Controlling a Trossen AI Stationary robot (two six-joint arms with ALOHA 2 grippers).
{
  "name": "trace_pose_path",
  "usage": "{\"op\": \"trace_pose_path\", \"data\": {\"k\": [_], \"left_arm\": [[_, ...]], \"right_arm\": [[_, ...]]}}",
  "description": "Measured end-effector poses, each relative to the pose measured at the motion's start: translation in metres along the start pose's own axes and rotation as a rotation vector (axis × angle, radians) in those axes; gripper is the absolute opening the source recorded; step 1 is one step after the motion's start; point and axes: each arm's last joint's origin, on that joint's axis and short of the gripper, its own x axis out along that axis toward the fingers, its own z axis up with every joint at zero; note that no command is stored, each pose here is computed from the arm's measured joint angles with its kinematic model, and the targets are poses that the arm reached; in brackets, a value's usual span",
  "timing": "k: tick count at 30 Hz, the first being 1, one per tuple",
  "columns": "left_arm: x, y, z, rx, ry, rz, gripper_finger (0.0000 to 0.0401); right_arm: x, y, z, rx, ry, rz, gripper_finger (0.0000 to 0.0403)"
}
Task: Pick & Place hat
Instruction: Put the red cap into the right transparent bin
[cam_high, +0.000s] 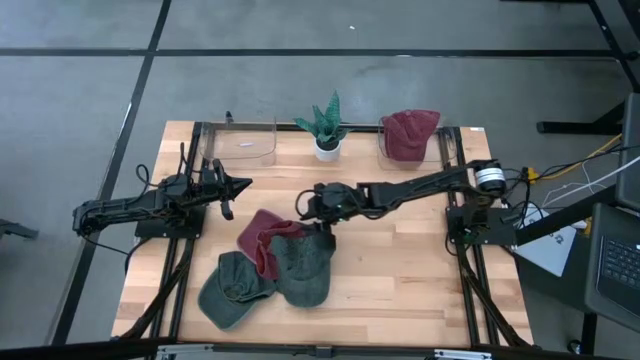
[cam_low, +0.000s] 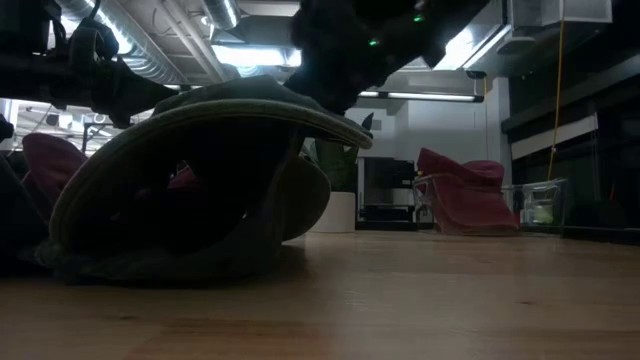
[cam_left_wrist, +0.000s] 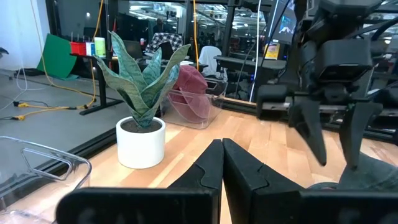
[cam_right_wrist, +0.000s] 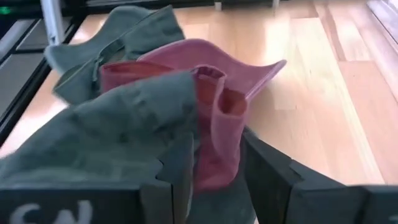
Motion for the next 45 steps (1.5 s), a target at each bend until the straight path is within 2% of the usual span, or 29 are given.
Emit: {"op": "trace_pose_path", "data": {"k": [13,25,28,34,42,45], "left_arm": [[0.000,0.000,0.000,0.000,0.000,0.000,0.0004],[0.000,0.000,0.000,0.000,0.000,0.000,0.0004],[0.000,0.000,0.000,0.000,0.000,0.000,0.0004],[0.000,0.000,0.000,0.000,0.000,0.000,0.0004],[0.000,0.000,0.000,0.000,0.000,0.000,0.0004],[0.000,0.000,0.000,0.000,0.000,0.000,0.0004]], "right_arm": [[0.028,-0.007,-0.015,0.109,0.075,-0.015,0.0133],[0.040,-0.017,-0.028,0.121,0.110,-0.071,0.0130],[0.043,-0.018,-0.030,0.127,0.110,-0.052,0.0106],[0.044,-0.019,-0.029,0.135,0.095,-0.027,0.0011],[0.042,-0.018,-0.006,0.129,0.073,0.012,0.0006],[0.039,-0.017,0.010,0.076,0.074,0.001,0.0005]]}}
